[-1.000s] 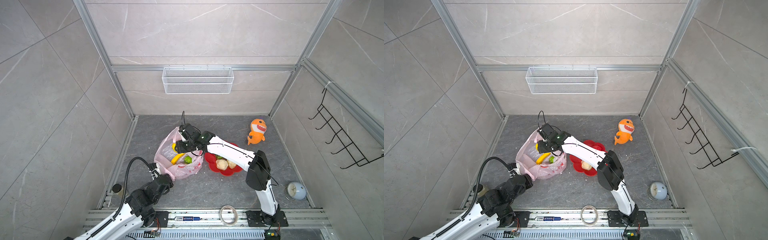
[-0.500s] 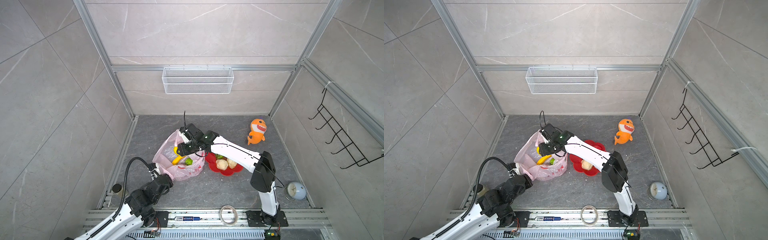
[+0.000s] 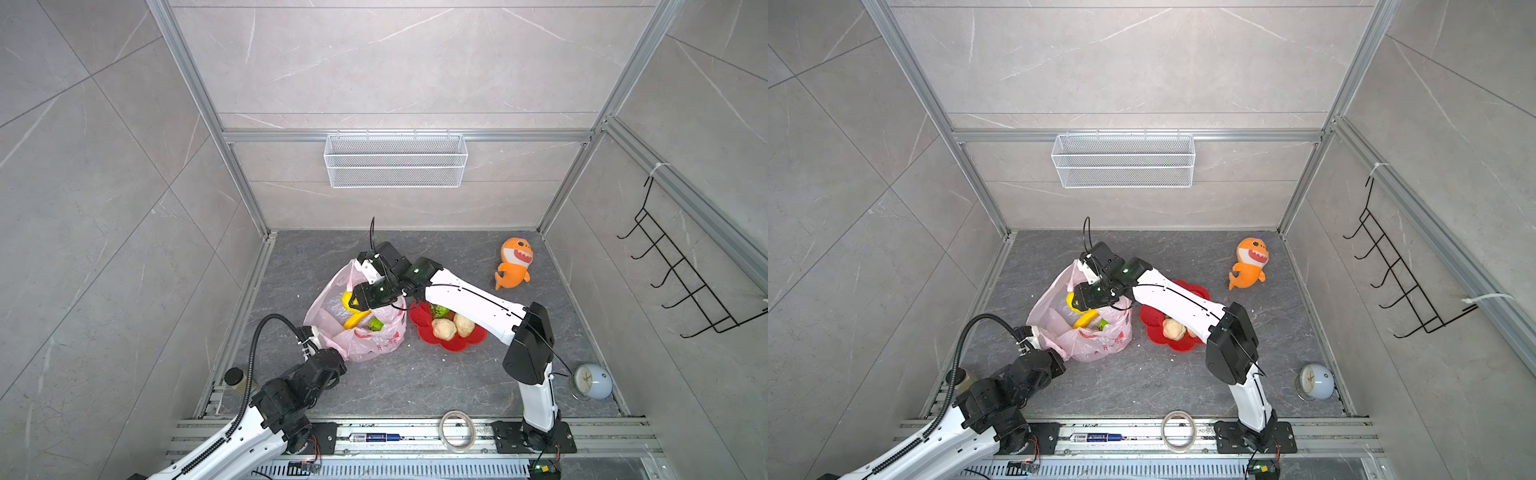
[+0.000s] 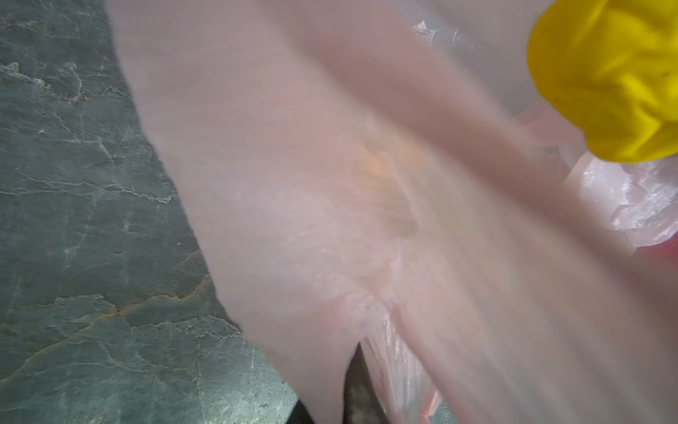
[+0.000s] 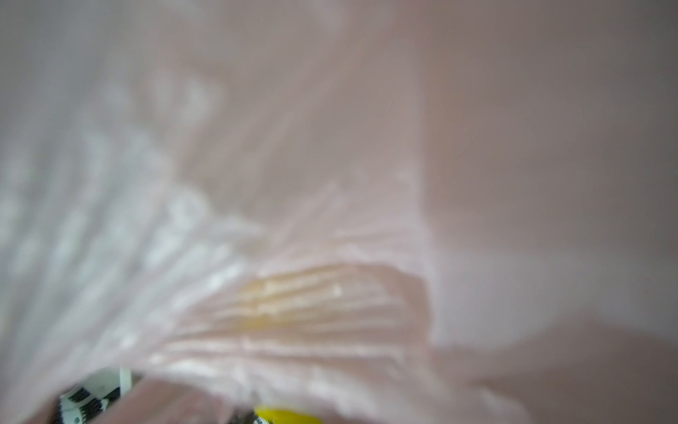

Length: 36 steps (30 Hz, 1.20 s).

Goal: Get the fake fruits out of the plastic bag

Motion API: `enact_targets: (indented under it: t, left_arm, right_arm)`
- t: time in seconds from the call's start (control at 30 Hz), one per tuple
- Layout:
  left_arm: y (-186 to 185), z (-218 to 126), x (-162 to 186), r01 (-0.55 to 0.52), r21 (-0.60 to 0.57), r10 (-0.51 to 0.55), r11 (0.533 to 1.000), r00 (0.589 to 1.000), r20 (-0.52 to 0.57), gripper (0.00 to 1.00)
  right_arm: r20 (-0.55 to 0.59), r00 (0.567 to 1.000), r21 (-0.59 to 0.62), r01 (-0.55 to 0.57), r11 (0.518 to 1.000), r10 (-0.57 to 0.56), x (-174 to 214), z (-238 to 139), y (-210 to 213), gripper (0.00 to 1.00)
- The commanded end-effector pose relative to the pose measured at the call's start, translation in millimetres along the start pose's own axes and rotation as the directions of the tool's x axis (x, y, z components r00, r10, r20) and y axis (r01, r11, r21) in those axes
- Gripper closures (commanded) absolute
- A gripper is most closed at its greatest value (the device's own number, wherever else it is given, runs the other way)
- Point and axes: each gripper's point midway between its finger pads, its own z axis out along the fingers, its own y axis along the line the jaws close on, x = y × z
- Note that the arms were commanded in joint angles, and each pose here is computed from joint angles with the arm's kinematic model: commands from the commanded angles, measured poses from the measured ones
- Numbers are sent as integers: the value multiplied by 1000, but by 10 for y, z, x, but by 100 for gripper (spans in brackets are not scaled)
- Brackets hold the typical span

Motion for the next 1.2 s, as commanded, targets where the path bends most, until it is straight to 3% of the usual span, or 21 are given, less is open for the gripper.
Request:
enact_targets:
  t: [0.0, 0.4, 0.77, 0.93, 1.17]
  left_arm:
    - [-49, -22, -124, 21, 4, -21, 1000, 998, 52, 100]
    - [-32, -12, -129, 23, -5, -22, 1000, 998, 59, 100]
    - [67, -72, -194, 35, -38, -32, 999, 995, 94, 100]
    - [35, -90, -190, 42, -17, -41, 999, 996, 85, 100]
    - [48, -119, -174, 37, -24, -35, 999, 997, 66, 100]
  right_arm:
    - [41, 998, -49, 42, 998, -40, -128, -349, 226, 45]
    - [30, 998, -93, 58, 994, -56, -198, -574, 347, 44]
    - [-56, 992, -77, 106, 991, -110, -125, -672, 350, 44]
    - [-71, 992, 17, 105, 994, -104, -46, -222, -11, 45]
    - [-43, 999, 27, 27, 999, -26, 35, 519, -361, 47]
